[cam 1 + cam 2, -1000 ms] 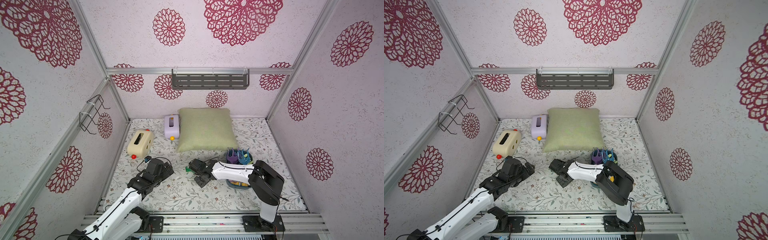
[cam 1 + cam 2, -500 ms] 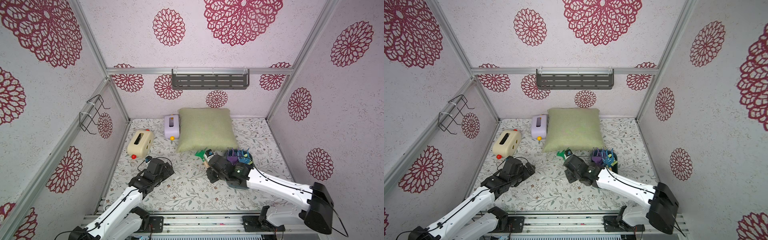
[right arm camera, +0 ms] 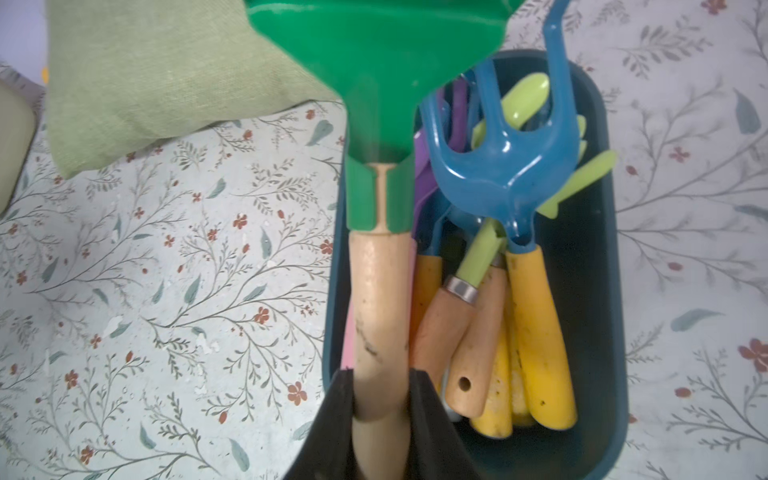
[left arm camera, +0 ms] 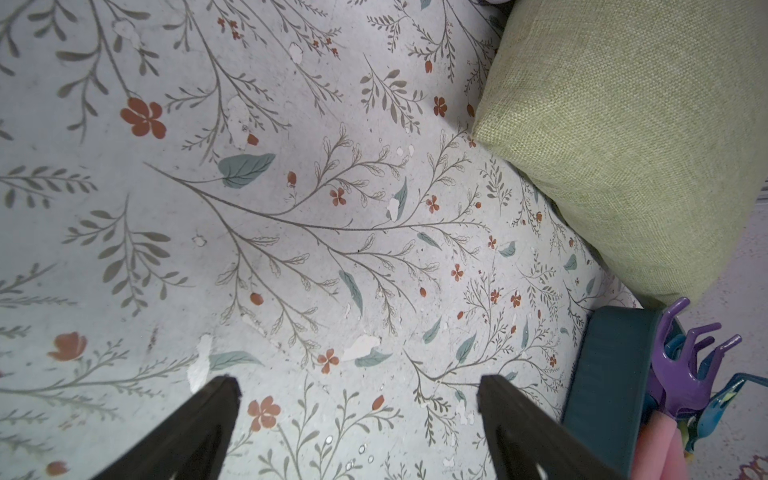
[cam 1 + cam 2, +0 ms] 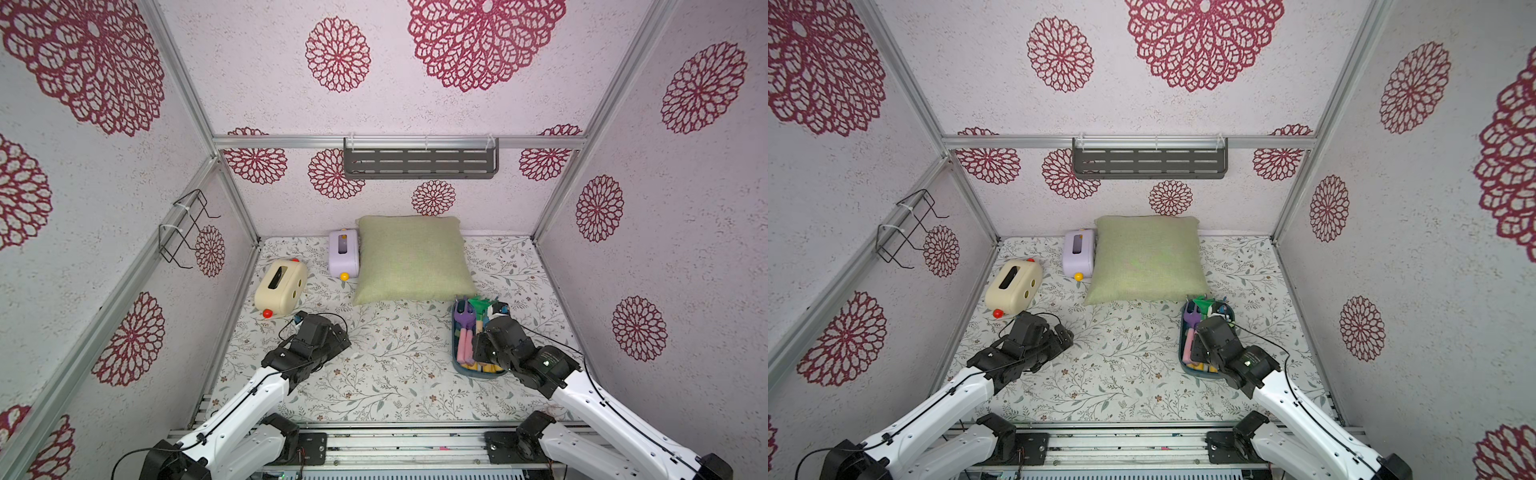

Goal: Put the rake into the storage box
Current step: Place the rake in the storage box.

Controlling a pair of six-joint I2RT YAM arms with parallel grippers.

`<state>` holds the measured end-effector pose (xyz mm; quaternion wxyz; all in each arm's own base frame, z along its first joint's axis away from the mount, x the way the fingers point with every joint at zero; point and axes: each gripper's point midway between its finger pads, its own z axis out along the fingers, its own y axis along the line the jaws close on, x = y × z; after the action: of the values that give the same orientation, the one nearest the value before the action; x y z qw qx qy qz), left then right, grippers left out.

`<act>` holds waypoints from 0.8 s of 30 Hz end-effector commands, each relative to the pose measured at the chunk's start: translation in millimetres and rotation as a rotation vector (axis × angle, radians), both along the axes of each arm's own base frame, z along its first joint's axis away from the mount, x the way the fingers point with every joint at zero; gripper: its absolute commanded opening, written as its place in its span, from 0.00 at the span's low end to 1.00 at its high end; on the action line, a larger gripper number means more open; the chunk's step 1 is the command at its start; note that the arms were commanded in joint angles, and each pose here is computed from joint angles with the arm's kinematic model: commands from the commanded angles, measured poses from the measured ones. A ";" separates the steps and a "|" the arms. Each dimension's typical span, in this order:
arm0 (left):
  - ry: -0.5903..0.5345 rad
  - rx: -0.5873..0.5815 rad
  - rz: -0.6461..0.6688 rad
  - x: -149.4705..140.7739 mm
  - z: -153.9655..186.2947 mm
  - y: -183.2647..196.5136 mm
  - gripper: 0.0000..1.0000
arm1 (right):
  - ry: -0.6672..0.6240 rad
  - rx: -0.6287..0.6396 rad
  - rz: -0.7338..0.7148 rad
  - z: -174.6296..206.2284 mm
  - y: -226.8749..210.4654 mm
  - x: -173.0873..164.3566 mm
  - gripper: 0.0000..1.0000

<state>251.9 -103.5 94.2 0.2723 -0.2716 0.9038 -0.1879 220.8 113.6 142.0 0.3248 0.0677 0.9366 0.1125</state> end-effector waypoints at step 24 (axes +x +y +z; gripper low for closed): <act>-0.042 -0.013 0.003 6.5 7.2 -0.6 0.97 | 0.117 -0.045 -0.063 -39.4 -14.8 -7.2 0.34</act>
<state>254.4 -105.5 96.5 0.2761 -0.2705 0.9017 -0.1937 212.6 100.5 103.8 0.2729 0.0879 0.9549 0.0774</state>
